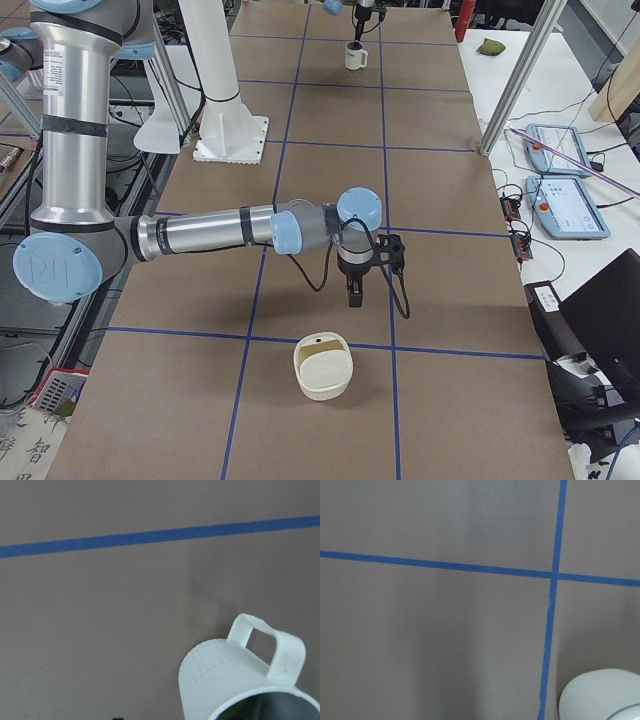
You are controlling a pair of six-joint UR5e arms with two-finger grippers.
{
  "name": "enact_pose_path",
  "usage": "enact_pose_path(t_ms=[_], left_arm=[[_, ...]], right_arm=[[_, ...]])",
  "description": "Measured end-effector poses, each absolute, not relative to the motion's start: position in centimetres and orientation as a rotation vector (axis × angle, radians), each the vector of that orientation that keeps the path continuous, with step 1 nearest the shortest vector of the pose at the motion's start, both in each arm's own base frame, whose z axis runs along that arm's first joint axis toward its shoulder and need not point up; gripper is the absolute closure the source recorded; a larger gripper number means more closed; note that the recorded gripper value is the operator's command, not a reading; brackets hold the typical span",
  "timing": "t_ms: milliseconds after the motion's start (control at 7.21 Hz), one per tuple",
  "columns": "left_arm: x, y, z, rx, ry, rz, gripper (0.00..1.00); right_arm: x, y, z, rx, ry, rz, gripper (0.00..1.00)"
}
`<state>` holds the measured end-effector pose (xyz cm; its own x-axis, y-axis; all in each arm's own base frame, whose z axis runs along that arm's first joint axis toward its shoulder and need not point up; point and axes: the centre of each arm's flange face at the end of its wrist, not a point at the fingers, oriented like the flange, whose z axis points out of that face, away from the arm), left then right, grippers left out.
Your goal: Left arm hands cup to right arm to dump lemon
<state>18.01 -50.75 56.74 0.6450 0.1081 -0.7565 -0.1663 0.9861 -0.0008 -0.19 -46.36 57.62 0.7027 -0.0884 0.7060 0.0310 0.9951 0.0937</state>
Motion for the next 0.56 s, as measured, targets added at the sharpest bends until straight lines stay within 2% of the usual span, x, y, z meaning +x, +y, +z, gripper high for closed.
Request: enact_pose_path(t_ms=[555], left_arm=[[18.6,-51.3,48.0,-0.076,0.945,0.088,1.0]], right_arm=[[-1.2,-46.8,56.2,0.169,-0.824,-0.12,0.0]])
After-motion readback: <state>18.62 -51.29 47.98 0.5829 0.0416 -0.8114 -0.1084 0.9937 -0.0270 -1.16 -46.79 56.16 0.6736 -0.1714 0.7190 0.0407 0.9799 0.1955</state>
